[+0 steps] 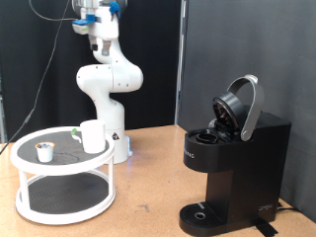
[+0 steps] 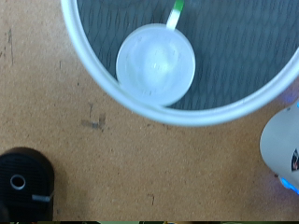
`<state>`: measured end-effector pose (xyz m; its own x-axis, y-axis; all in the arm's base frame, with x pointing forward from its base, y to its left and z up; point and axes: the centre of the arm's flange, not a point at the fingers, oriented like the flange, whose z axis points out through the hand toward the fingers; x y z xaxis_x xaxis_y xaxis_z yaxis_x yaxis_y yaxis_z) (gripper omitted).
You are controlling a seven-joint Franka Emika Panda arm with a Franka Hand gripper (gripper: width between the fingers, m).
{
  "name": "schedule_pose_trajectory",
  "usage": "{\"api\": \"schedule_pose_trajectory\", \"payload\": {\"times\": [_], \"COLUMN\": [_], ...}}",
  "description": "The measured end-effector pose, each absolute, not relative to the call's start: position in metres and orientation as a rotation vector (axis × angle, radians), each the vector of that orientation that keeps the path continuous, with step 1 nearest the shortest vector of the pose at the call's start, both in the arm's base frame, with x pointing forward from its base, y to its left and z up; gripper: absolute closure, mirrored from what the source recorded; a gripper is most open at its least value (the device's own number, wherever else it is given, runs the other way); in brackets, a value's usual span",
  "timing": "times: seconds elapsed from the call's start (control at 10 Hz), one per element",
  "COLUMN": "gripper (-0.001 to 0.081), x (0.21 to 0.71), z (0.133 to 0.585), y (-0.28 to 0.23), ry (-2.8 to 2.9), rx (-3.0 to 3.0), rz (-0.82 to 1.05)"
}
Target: Make a cup of coffee with the keurig machine
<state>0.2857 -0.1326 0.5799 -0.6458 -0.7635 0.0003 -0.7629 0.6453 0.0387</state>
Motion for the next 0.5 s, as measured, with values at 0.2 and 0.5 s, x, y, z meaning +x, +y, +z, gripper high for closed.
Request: {"api": "schedule_pose_trajectory", "payload": {"times": [0.2, 0.5], "gripper": [0.0072, 0.0072], "x": [0.284, 0.286], "z": [0.573, 0.563], "y": [-0.163, -0.206], "ry": [-2.838, -2.843], "rx": [1.305, 1.287], "rz": [-0.054, -0.058]}}
